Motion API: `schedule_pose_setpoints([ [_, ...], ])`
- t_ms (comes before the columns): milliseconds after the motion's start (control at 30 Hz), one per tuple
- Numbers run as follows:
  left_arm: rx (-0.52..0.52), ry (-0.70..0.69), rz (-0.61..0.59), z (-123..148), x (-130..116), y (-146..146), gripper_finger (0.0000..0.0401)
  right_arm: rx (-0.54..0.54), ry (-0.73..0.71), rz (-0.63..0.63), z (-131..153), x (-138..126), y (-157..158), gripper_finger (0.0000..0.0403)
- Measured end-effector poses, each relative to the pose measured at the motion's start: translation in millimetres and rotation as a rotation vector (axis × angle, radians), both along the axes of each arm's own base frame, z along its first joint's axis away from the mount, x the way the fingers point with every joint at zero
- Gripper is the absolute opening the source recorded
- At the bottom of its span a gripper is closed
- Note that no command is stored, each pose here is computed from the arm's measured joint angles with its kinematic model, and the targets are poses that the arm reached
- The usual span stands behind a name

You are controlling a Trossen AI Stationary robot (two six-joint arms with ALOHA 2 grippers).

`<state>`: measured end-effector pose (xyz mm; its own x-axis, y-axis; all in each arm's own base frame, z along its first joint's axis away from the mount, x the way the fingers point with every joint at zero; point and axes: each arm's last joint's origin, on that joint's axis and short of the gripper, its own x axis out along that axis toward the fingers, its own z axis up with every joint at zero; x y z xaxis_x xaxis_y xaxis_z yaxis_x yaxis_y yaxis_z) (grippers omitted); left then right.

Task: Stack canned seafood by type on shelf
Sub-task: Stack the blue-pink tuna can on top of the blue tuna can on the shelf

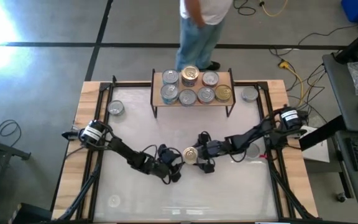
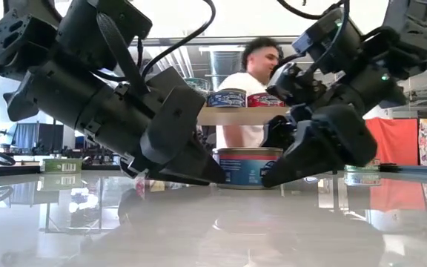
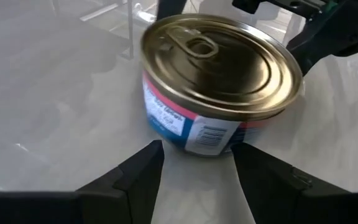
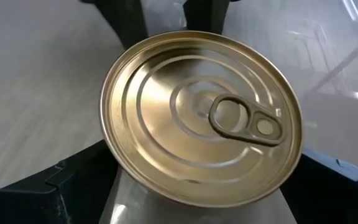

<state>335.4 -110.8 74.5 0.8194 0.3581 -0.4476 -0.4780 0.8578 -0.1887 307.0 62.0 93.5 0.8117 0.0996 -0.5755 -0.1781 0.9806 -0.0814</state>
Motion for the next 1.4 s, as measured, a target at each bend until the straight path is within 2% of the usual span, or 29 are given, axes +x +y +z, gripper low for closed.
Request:
schedule_pose_setpoints([
  [367,0.057,0.004,-0.009,1,1,2,0.0191,0.067,0.000,-0.038,1,9,3,0.0380],
  [533,0.070,0.012,-0.026,6,-4,0,0.0191,0.067,-0.017,-0.030,7,9,4,0.0355],
  [767,0.103,0.054,-0.065,49,-24,-3,0.0191,0.058,-0.076,-0.021,36,7,4,0.0349],
  [967,0.179,0.160,-0.065,98,-58,5,0.0190,0.093,-0.134,0.028,77,-6,8,0.0349],
  [1067,0.200,0.168,-0.100,125,-74,12,0.0190,0.103,-0.196,-0.042,106,-14,-2,0.0349],
  [1200,0.220,0.124,-0.223,158,-87,24,0.0190,0.033,-0.178,-0.173,142,-18,-25,0.0350],
  [1300,0.236,0.074,-0.329,182,-92,40,0.0190,-0.037,-0.187,-0.307,172,-13,-53,0.0348],
  [1400,0.293,0.034,-0.398,205,-97,58,0.0190,-0.054,-0.190,-0.459,195,-6,-87,0.0349],
])
